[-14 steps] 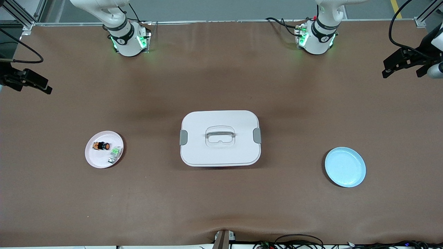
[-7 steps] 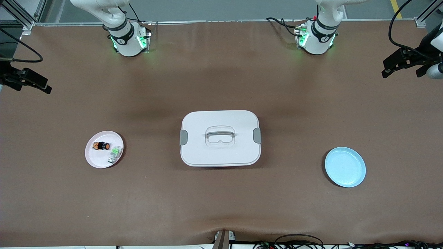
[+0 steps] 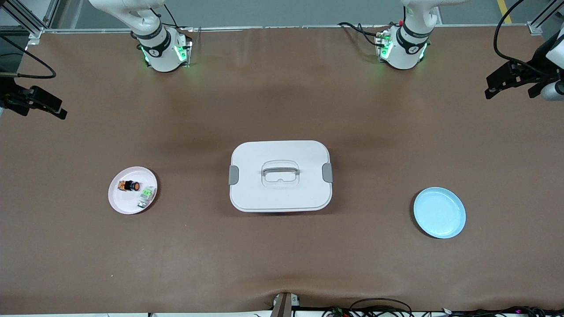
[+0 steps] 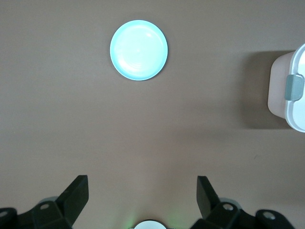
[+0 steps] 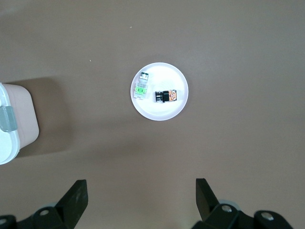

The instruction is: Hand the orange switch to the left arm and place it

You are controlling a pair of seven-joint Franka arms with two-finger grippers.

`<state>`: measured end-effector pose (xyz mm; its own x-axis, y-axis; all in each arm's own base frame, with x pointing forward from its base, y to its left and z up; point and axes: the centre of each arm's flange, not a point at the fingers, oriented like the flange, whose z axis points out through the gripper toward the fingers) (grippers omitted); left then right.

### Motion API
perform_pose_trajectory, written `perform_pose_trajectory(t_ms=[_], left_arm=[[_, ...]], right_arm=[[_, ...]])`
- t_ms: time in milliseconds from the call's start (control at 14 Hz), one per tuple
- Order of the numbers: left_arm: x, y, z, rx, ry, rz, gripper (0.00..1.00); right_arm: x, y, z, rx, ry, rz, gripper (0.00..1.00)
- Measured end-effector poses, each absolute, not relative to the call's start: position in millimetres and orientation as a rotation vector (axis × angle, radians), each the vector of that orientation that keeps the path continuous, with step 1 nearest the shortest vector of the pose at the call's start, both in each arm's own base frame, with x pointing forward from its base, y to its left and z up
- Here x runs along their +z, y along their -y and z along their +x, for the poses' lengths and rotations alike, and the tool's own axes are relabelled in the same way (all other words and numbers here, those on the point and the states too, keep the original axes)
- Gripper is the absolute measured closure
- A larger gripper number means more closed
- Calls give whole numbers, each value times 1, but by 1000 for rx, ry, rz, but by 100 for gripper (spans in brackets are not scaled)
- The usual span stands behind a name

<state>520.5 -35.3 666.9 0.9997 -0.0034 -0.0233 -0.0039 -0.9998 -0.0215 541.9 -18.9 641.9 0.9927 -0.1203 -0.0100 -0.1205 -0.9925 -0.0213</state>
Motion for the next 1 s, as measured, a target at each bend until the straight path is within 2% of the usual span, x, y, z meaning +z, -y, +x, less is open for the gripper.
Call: perform_pose_trajectory(t_ms=[1003], left_arm=[[667,35,520,38,-5,-3120,0]], right_arm=[[644,19,543,-7,-189,-3114,0]])
